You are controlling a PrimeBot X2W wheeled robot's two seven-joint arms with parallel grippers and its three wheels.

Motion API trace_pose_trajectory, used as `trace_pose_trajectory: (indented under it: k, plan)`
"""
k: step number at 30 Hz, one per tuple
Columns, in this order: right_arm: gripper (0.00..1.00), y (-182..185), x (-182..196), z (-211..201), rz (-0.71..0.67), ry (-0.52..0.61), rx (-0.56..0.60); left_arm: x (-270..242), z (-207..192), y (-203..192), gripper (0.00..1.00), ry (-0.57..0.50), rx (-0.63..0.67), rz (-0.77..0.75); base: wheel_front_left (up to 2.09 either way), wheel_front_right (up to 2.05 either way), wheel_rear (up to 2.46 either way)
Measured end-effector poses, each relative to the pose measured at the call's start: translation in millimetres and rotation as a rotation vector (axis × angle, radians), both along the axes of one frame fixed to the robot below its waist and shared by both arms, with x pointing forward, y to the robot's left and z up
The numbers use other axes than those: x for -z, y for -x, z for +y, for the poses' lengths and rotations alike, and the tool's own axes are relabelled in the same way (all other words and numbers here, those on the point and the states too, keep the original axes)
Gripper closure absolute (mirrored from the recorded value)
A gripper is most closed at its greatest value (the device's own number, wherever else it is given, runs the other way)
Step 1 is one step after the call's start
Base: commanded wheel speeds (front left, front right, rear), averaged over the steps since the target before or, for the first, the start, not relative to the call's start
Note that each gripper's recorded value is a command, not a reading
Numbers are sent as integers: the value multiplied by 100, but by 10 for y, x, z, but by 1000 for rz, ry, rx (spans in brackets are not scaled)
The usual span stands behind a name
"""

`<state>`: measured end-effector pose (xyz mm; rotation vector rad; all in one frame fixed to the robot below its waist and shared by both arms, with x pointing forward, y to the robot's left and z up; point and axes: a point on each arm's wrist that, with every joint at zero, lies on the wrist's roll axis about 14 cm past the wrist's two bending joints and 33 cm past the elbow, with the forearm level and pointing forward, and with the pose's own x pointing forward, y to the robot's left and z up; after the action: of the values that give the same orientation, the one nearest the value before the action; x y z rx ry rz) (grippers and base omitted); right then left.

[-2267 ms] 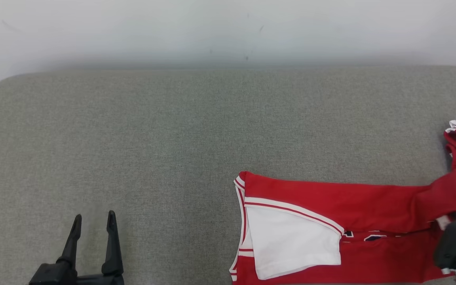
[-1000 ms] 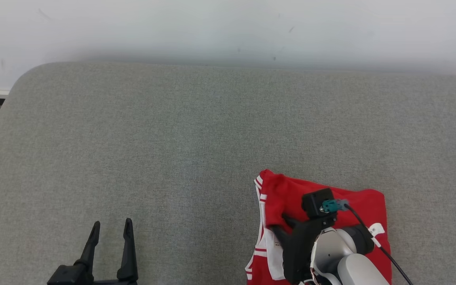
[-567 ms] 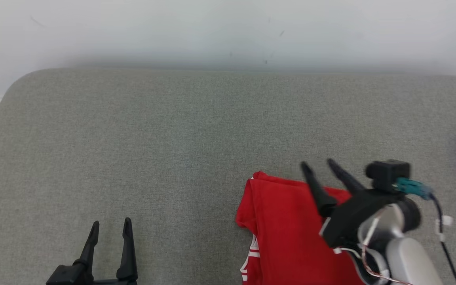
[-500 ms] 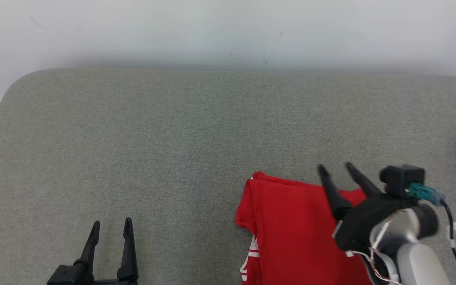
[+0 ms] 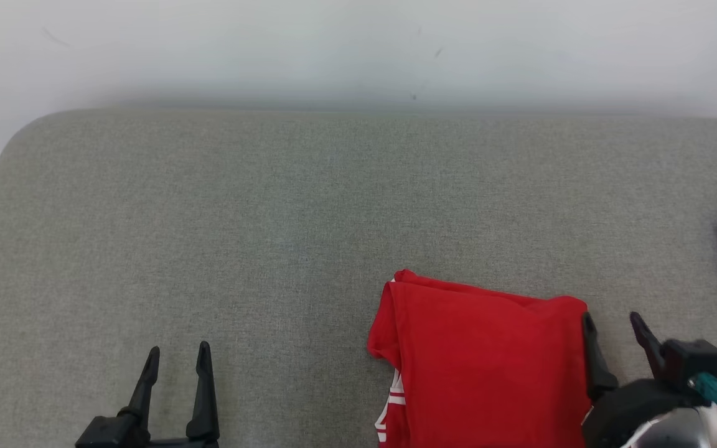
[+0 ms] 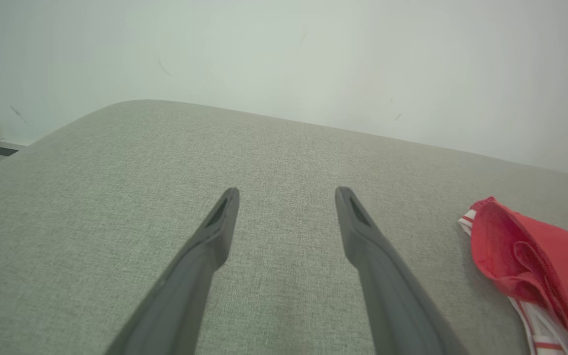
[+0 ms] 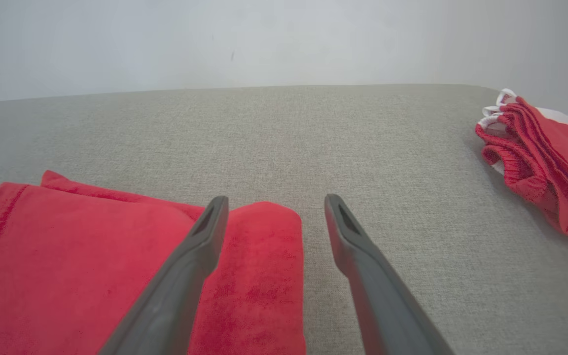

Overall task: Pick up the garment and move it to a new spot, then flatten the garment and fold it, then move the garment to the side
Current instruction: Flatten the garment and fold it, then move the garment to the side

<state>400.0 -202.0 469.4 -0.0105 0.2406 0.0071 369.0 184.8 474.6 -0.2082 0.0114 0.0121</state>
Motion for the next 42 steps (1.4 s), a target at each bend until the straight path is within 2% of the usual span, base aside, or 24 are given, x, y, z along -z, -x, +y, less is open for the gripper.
trace_pose_trajectory:
  k: [11,22,30,42]
  plan:
    - [0,310,-2,-346,-171,25,98,-153,8,80,0,-39,7,-47,0,0,0]
    - [0,517,-142,-376,-223,45,103,-174,-69,229,0,-83,39,-56,0,0,0]
    - [0,539,-300,-331,-260,48,89,-143,-17,289,0,-89,27,-46,0,0,0]
    - [0,526,-306,-267,-258,31,74,-95,44,301,0,-91,14,-31,0,0,0]
